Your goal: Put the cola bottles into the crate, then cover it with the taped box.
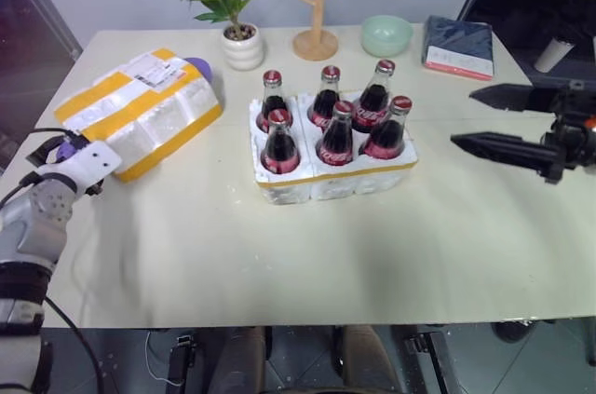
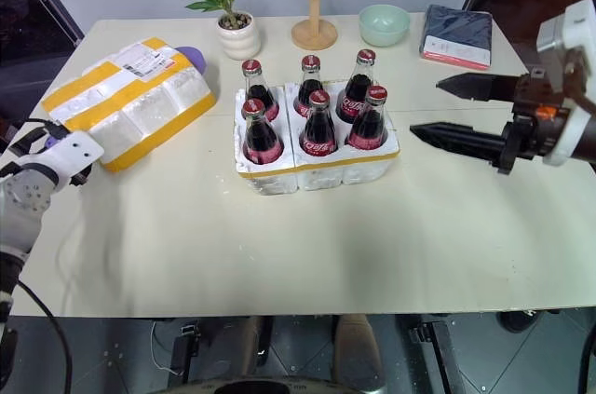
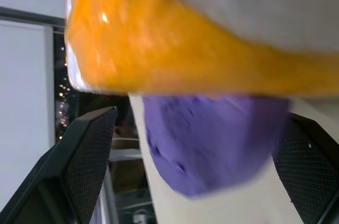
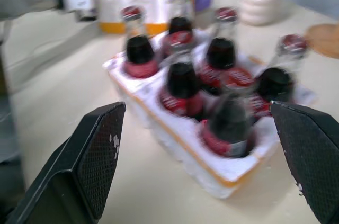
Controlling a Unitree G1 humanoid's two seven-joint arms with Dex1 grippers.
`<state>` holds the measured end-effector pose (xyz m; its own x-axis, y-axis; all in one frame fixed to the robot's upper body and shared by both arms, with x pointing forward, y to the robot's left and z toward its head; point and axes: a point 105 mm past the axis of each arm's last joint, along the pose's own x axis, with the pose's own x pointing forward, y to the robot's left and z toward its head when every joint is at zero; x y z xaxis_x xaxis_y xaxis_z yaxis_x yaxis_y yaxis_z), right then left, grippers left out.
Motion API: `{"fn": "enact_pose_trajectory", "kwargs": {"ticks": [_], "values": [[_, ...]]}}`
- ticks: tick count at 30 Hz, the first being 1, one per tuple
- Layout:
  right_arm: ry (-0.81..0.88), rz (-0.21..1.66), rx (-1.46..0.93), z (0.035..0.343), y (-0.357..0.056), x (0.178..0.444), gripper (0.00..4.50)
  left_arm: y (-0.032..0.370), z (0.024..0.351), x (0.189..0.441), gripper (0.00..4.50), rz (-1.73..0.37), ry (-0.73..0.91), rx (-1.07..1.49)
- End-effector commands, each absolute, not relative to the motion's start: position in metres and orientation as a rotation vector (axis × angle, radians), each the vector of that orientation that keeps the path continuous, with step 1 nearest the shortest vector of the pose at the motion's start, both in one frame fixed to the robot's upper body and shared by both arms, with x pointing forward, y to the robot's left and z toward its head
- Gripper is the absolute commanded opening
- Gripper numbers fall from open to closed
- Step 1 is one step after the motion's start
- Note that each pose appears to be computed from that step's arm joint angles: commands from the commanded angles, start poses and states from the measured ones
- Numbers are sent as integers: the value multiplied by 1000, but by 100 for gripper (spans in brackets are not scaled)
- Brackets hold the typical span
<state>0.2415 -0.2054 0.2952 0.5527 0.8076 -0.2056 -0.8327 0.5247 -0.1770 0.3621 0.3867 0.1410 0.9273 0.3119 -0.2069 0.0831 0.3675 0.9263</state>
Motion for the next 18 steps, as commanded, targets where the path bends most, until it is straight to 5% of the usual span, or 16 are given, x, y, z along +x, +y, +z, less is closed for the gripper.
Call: {"fn": "enact_pose_trajectory", "kwargs": {"ticks": [1, 5, 10, 12, 18], "values": [[58, 1000, -315, 307, -203, 229, 445, 393, 145, 369, 450, 171, 371, 1230], [57, 971, -317, 307, -206, 231, 450, 395, 146, 375, 370, 173, 377, 1222], [62, 943, -322, 308, -210, 231, 450, 398, 145, 378, 115, 192, 389, 1211], [74, 929, -325, 307, -213, 232, 450, 398, 146, 379, 48, 198, 385, 1212], [114, 922, -319, 303, -220, 229, 450, 390, 186, 386, 38, 217, 262, 1242]]}}
